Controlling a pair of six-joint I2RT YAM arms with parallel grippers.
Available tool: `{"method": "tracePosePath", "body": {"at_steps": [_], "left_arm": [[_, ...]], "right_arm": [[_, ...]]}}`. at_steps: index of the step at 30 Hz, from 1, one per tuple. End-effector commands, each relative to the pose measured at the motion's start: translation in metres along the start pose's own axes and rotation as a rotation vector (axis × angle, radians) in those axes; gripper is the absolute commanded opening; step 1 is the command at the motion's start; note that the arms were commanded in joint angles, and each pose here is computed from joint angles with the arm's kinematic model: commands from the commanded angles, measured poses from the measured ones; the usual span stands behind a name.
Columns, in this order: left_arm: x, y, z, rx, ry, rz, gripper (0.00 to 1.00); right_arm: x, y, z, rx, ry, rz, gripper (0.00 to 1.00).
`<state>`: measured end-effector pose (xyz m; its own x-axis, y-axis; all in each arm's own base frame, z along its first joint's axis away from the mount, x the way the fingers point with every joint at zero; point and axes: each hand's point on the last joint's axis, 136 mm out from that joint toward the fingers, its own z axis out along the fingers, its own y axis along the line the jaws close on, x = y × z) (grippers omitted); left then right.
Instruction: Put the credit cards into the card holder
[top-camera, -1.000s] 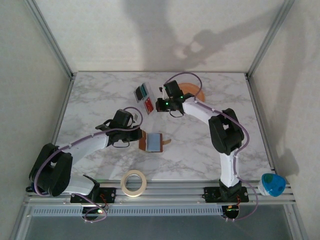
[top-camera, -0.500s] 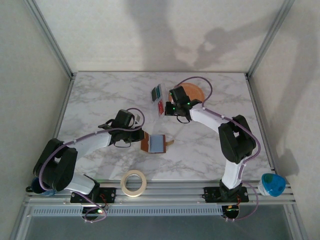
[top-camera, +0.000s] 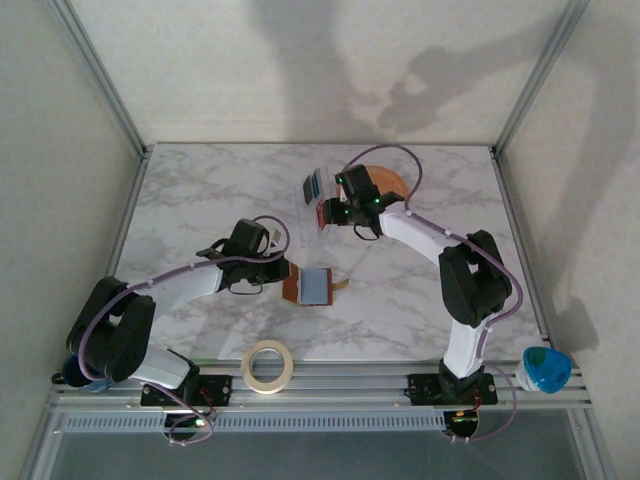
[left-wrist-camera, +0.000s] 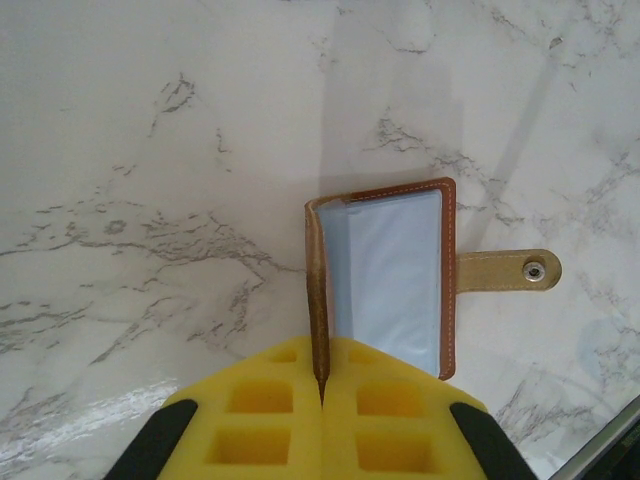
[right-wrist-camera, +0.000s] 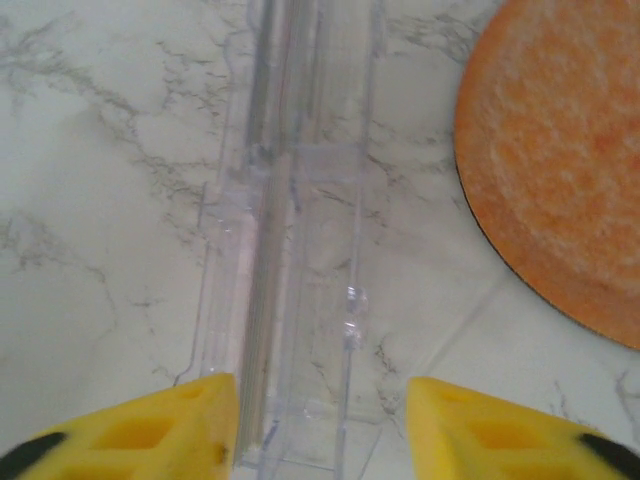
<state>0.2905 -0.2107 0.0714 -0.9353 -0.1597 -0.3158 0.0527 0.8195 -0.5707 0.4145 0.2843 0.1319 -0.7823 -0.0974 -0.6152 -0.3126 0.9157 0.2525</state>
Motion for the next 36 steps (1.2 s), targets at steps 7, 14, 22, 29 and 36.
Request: {"method": "tracePosePath", "body": {"at_steps": [7,14,22,29,36], "left_arm": [[-0.007,0.006,-0.002,-0.033,-0.033,-0.048,0.00],[-0.011,-0.002,-0.003,-0.003,-0.033,-0.048,0.00],[-0.009,-0.001,-0.003,-0.007,-0.023,-0.031,0.00],[-0.002,0.003,-0.002,-0.005,-0.021,-0.042,0.00],[0.001,0.006,-0.001,-0.012,-0.013,-0.043,0.00]], "right_arm": [[-0.006,0.005,0.011,0.043,0.122,-0.213,0.77],[0.007,-0.015,0.032,0.176,0.216,-0.305,0.86],[-0.001,-0.026,0.031,0.281,0.198,-0.336,0.83],[-0.013,-0.027,0.023,0.363,0.155,-0.406,0.81],[-0.020,-0.028,0.019,0.403,0.130,-0.437,0.78]]}}
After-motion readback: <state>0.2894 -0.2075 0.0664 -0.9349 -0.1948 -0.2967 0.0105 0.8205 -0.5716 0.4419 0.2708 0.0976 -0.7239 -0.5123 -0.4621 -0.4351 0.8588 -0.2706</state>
